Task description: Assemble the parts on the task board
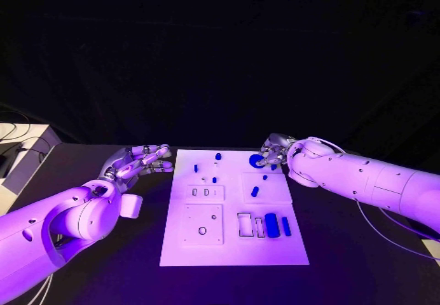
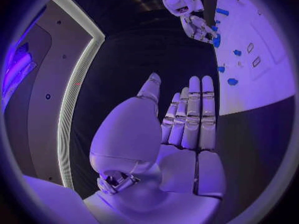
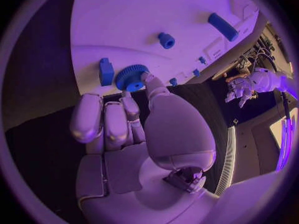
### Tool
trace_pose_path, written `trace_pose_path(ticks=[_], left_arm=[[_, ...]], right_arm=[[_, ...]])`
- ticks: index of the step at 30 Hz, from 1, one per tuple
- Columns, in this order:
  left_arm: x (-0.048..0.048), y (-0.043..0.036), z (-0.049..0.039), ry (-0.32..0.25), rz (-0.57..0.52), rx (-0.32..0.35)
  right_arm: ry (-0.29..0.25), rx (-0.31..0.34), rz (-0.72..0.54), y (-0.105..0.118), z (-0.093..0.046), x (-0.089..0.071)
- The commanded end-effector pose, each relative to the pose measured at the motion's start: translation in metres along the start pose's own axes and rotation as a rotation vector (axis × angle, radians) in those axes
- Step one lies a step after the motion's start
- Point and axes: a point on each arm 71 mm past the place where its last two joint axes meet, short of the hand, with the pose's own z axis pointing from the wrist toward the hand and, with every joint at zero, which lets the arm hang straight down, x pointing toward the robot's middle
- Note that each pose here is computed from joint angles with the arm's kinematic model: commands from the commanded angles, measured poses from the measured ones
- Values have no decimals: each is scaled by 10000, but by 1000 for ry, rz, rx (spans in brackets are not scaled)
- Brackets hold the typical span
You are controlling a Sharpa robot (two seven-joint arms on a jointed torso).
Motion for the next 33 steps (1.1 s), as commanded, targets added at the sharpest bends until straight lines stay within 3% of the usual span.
trace_pose_path(ticks=[1, 17, 24, 33], left_arm=[[21, -9, 2, 17, -4, 6], [15, -4, 5, 15, -10, 1], [12, -4, 2, 15, -8, 1], [22, -8, -2, 18, -8, 1]], right_arm=[[5, -1, -21, 9, -5, 35], [-148, -62, -1, 192, -61, -36], [-208, -153, -9, 439, -167, -75], [-209, -275, -72, 880, -226, 32]])
